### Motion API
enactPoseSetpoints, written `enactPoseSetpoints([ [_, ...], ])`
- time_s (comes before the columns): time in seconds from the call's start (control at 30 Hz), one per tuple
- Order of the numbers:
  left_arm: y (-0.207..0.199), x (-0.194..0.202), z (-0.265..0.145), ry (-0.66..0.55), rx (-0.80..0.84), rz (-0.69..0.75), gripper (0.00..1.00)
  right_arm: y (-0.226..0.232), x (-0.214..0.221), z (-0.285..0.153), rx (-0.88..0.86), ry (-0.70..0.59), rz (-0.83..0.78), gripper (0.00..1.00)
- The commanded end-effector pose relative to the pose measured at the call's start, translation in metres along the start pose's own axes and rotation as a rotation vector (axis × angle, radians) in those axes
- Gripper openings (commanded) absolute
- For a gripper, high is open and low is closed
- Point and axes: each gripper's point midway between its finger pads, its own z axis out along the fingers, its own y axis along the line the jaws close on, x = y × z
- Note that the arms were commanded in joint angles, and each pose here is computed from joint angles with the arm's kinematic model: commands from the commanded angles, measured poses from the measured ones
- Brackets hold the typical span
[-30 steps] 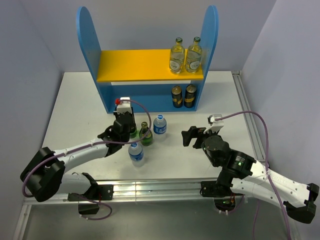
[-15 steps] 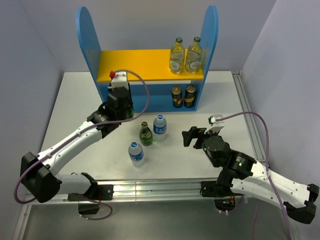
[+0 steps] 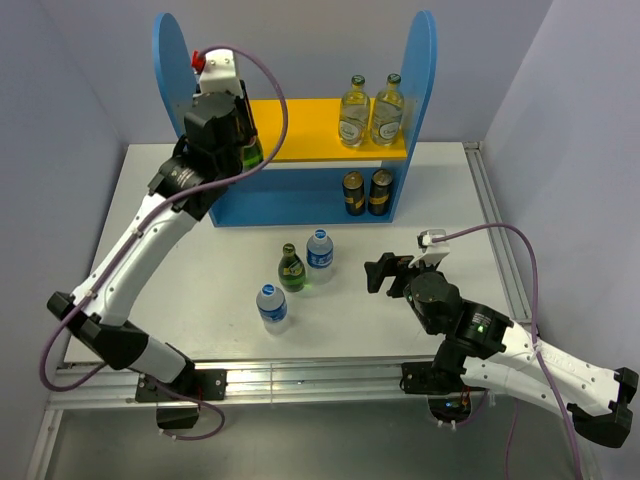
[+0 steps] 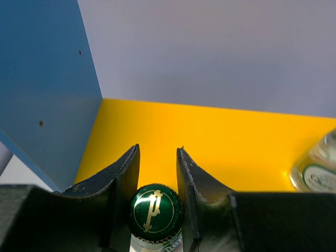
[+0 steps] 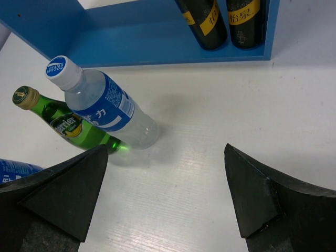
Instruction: Place and organize the beverage onto the shelf
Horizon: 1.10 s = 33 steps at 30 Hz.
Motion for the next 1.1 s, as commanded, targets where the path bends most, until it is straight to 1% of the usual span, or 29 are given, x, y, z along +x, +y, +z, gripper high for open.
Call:
enactPoseSetpoints([
  [0.0,0.016,-0.073,0.000,-0.168,-0.040,-0.098,0.00,-0.002,-0.004,0.000,0.012,-0.020,0.015,0.98],
  [0.03,0.015,-0.073,0.005,-0.170,-0.044,-0.088,0.00,-0.002,-0.005,0.000,0.014,-0.023,0.017,0.98],
  [0.1,0.022,-0.086,0.012,-0.201,-0.059,-0.100,0.00,-0.002,-0.005,-0.001,0.013,-0.024,0.019,0.98],
  [0.13,0.026,-0.084,0.022,-0.201,-0.076,-0.091,0.00,-0.002,-0.004,-0.001,0.012,-0.023,0.017,0.98],
  [0.17,0.028,-0.095,0.023,-0.222,-0.076,-0.103,0.00,-0.002,-0.005,-0.001,0.011,-0.025,0.019,0.98],
  [0.23,0.035,-0.093,0.037,-0.216,-0.105,-0.094,0.00,-0.002,-0.005,-0.001,0.014,-0.026,0.021,0.98],
  [0.27,0.038,-0.104,0.036,-0.238,-0.111,-0.107,0.00,-0.003,-0.005,-0.001,0.015,-0.024,0.019,0.98],
  [0.33,0.040,-0.103,0.047,-0.237,-0.116,-0.093,0.00,-0.003,-0.005,-0.001,0.016,-0.025,0.020,0.98],
  [0.37,0.040,-0.110,0.047,-0.250,-0.114,-0.100,0.00,-0.003,-0.005,-0.001,0.016,-0.025,0.020,0.98],
  [0.5,0.043,-0.104,0.064,-0.234,-0.126,-0.084,0.00,-0.004,-0.006,-0.001,0.019,-0.029,0.024,0.98],
  [0.67,0.051,-0.082,0.079,-0.188,-0.150,-0.066,0.01,-0.004,-0.006,-0.001,0.025,-0.029,0.021,0.98],
  [0.77,0.056,-0.073,0.082,-0.169,-0.170,-0.058,0.05,-0.005,-0.006,-0.001,0.026,-0.030,0.021,0.98],
  [0.8,0.058,-0.070,0.083,-0.163,-0.177,-0.056,0.07,-0.005,-0.005,-0.001,0.027,-0.029,0.020,0.98],
  [0.97,0.066,-0.049,0.091,-0.123,-0.197,-0.048,0.12,-0.005,-0.006,-0.001,0.029,-0.030,0.021,0.98],
  [1.03,0.070,-0.047,0.093,-0.122,-0.208,-0.051,0.14,-0.005,-0.006,-0.001,0.026,-0.029,0.022,0.98],
  [1.07,0.072,-0.041,0.095,-0.112,-0.217,-0.043,0.16,-0.005,-0.005,0.000,0.029,-0.028,0.020,0.98],
])
